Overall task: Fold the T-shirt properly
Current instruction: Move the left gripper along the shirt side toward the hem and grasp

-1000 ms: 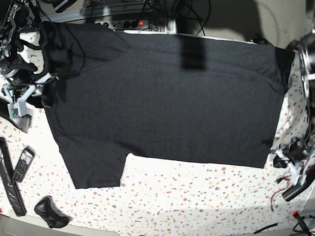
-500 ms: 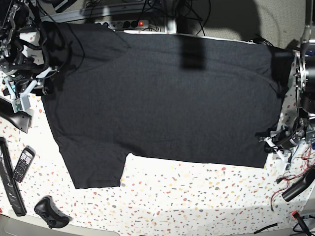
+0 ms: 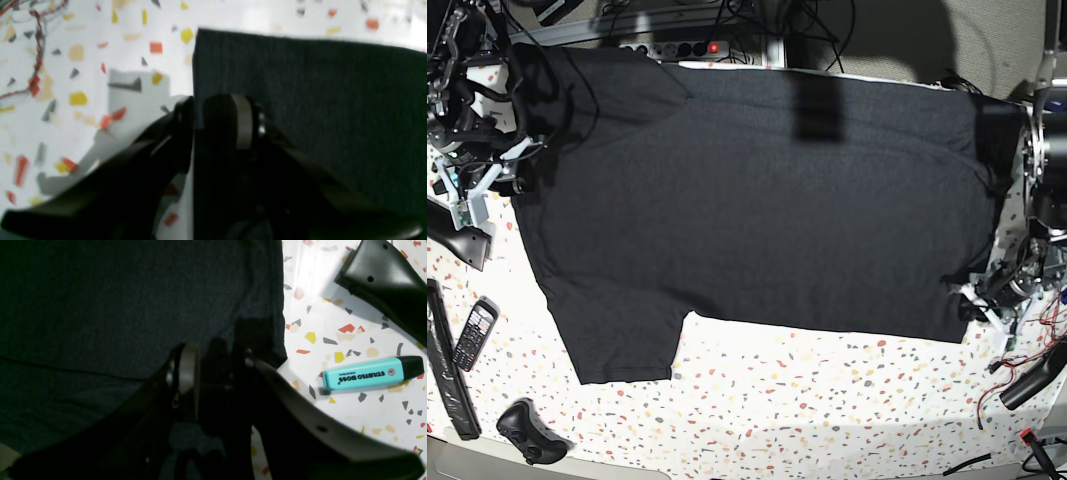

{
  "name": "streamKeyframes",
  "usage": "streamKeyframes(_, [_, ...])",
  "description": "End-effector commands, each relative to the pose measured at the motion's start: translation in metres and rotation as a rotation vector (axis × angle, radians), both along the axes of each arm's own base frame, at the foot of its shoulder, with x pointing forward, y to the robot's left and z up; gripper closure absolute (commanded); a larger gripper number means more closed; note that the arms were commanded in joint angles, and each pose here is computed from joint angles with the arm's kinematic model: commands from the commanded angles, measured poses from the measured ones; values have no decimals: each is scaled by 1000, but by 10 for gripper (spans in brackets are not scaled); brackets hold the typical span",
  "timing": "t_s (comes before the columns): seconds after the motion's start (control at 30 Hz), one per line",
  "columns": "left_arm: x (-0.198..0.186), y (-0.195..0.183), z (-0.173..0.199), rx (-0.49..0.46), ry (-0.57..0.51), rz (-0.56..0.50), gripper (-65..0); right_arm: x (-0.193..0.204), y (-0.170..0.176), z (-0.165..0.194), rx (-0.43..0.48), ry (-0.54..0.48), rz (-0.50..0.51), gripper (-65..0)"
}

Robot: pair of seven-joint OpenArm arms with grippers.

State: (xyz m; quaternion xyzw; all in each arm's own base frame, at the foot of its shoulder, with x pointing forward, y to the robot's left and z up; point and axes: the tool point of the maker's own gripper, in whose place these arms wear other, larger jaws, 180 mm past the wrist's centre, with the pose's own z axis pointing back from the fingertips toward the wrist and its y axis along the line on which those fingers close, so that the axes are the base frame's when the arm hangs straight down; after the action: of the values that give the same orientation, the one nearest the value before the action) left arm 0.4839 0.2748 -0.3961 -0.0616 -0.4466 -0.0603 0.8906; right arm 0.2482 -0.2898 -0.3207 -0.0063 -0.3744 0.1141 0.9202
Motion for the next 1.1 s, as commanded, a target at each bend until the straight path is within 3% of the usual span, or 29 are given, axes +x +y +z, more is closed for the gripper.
streamKeyframes(0.0, [24, 9, 38, 0, -98, 13, -179, 8, -1, 13, -8, -49, 15, -168])
streamKeyframes(0.53, [-1, 16, -1, 40, 6, 64, -179, 7, 0, 13, 2, -41, 16, -168])
streamKeyframes(0.73, [1, -6, -4, 1, 9, 15, -179, 9, 10, 16, 62, -62, 30, -168])
streamKeyframes(0.9, [3, -24, -8, -19, 17, -7, -175, 9, 9, 16, 61, -61, 30, -168])
streamKeyframes(1.07, [3, -30, -10, -23, 24, -13, -107, 9, 10, 16, 61, -61, 30, -167])
